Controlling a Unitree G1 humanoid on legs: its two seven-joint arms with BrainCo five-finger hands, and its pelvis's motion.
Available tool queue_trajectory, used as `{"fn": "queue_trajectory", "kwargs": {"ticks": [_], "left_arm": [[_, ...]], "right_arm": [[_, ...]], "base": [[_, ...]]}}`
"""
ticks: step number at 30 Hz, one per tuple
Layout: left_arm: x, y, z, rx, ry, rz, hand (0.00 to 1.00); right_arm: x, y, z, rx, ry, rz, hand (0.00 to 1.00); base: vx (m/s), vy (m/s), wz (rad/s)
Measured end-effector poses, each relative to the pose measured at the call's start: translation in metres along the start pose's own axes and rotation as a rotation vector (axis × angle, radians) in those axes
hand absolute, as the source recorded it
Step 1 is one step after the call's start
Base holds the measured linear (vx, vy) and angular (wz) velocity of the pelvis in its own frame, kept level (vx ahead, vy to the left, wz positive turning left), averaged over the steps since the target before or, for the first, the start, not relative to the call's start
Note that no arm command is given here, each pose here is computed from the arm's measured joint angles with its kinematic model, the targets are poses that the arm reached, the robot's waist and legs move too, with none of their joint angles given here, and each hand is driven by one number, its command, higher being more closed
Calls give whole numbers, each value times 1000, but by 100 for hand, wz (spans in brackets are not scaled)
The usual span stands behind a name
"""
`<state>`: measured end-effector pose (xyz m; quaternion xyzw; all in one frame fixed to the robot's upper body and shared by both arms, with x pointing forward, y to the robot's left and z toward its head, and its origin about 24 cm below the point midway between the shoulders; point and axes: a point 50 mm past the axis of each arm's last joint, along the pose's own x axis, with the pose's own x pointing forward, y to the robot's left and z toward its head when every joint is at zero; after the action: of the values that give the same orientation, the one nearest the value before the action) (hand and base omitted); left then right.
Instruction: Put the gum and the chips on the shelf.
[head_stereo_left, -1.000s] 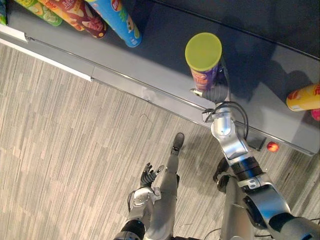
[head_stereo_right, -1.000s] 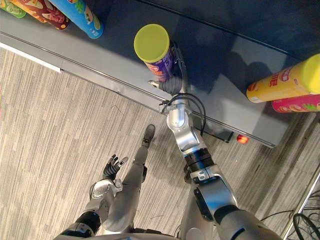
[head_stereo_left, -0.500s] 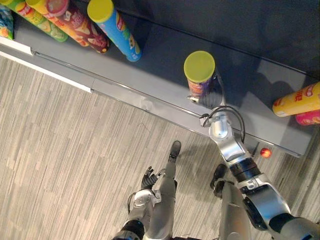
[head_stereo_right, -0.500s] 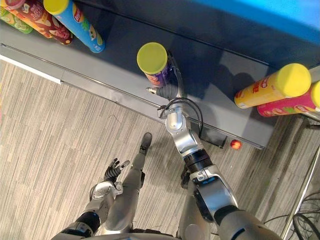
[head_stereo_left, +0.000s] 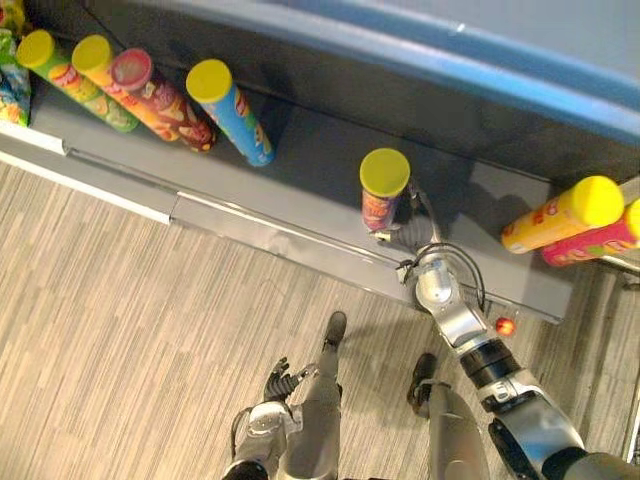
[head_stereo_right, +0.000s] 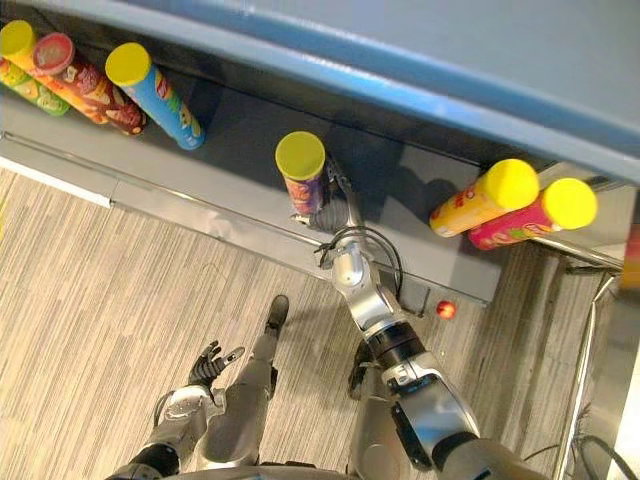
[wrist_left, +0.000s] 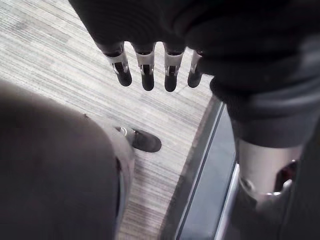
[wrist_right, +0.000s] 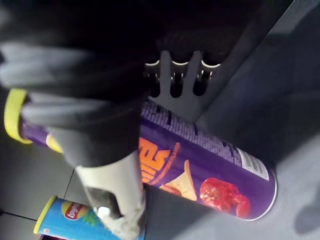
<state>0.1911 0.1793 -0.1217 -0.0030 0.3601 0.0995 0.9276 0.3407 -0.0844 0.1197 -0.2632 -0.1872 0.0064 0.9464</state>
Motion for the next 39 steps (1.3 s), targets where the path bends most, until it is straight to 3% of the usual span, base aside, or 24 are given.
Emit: {"fn": "queue_trajectory", "kwargs": {"ticks": [10, 29, 39], "left_arm": [[-19, 14, -46, 26, 139, 29, 0], [-33, 21, -76, 61, 249, 30, 0], [-40, 26, -89, 48, 289, 40, 0]], "right_arm": [[-60, 15, -58, 5, 239, 93, 0], [-128, 14, -103, 72, 493, 136, 0], [-243, -9, -135, 104, 804, 67, 0]], "base": [[54, 0, -9], [56, 13, -11], [-11, 1, -6]]}}
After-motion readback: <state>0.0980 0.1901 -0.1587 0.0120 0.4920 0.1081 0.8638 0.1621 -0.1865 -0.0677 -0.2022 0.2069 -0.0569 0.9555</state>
